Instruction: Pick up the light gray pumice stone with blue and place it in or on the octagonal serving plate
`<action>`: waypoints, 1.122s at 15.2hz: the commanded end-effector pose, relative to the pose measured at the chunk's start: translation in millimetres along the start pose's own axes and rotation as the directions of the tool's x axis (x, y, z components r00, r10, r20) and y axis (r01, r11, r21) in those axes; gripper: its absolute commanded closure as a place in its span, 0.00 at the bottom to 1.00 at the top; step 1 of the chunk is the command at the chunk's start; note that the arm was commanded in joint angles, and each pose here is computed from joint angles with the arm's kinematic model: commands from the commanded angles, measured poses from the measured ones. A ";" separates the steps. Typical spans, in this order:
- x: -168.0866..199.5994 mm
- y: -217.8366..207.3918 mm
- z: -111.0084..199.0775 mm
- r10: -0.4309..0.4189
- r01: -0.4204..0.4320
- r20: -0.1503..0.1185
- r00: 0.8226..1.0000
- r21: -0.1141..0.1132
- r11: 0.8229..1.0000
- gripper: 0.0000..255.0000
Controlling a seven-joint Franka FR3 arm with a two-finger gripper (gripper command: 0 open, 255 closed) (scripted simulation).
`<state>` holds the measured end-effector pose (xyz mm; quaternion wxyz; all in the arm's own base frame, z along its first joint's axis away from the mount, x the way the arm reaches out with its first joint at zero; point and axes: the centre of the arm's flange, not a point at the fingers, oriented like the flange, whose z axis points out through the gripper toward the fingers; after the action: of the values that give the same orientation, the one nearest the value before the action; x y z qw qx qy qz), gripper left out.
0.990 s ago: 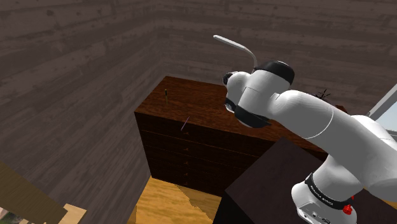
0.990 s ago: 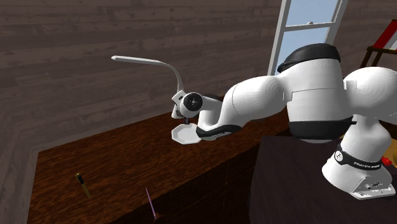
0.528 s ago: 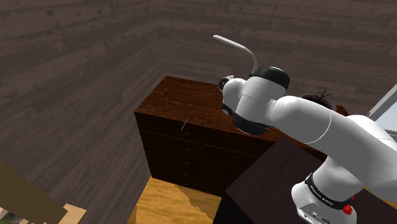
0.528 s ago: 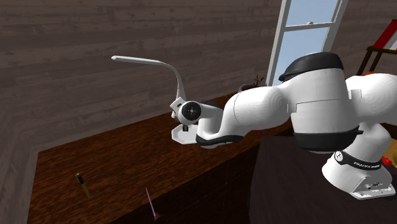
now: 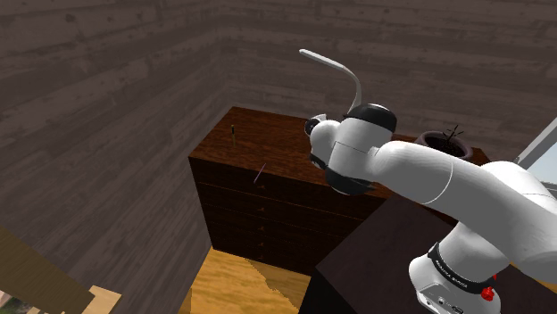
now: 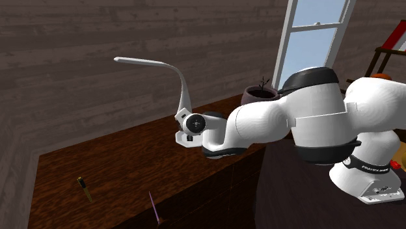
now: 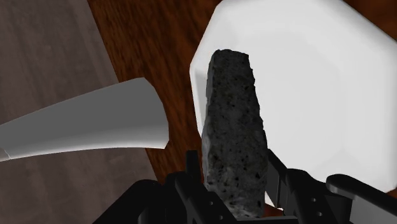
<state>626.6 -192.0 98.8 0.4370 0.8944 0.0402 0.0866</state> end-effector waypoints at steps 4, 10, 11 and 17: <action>-2.7 -17.1 12.4 0.000 0.000 0.000 1.000 0.000 1.000 1.00; -2.7 -17.1 12.4 0.000 0.000 0.000 1.000 0.000 1.000 1.00; -1.6 -16.8 11.4 0.001 -0.001 0.000 1.000 0.000 1.000 0.00; -2.7 -17.1 -0.8 0.000 0.000 0.000 1.000 0.000 1.000 0.00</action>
<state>625.6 -187.0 81.3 0.4371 0.8943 0.0400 0.0866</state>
